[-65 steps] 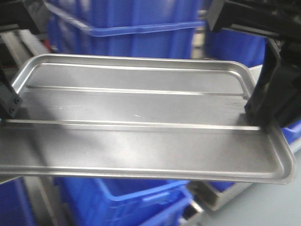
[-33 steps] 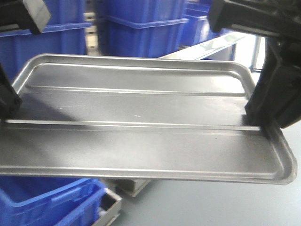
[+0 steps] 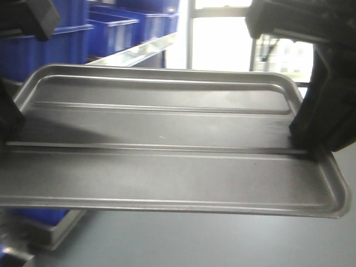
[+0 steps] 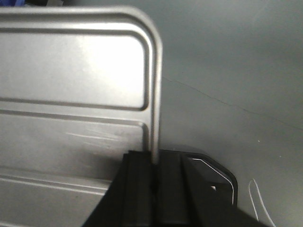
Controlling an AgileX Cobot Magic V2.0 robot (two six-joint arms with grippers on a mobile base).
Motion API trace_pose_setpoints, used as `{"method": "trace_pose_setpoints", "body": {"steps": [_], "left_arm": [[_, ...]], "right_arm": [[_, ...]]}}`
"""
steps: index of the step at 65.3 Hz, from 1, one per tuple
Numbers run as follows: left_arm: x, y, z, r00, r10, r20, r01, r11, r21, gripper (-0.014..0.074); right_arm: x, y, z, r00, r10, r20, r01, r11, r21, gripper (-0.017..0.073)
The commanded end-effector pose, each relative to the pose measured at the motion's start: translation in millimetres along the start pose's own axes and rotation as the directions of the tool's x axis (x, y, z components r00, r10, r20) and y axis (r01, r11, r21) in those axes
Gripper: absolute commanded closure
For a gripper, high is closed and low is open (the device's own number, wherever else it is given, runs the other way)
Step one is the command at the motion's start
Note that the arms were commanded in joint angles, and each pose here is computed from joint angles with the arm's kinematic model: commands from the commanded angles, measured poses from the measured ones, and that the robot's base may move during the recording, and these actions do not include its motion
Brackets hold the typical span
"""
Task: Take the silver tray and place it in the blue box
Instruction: 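Hold the tray level with both grippers while the base turns away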
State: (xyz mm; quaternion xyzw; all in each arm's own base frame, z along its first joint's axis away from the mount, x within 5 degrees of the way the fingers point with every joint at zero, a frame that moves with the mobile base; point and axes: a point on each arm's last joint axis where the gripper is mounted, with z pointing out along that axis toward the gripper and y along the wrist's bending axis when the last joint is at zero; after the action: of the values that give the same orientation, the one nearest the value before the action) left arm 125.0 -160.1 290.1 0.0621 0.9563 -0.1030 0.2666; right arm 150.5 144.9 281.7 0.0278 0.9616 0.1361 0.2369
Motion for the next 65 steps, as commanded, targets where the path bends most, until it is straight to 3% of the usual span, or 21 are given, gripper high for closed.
{"method": "trace_pose_setpoints", "body": {"steps": [1, 65], "left_arm": [[-7.2, 11.1, -9.0, 0.999, 0.018, 0.041, -0.015, 0.996, -0.083, 0.0608], [-7.2, 11.1, -9.0, 0.999, 0.018, 0.041, -0.015, 0.996, -0.083, 0.0608]], "right_arm": [[-8.0, -7.3, -10.7, 0.997, -0.051, 0.055, 0.048, 0.997, 0.06, 0.051], [-8.0, -7.3, -10.7, 0.997, -0.051, 0.055, 0.048, 0.997, 0.06, 0.051]]}}
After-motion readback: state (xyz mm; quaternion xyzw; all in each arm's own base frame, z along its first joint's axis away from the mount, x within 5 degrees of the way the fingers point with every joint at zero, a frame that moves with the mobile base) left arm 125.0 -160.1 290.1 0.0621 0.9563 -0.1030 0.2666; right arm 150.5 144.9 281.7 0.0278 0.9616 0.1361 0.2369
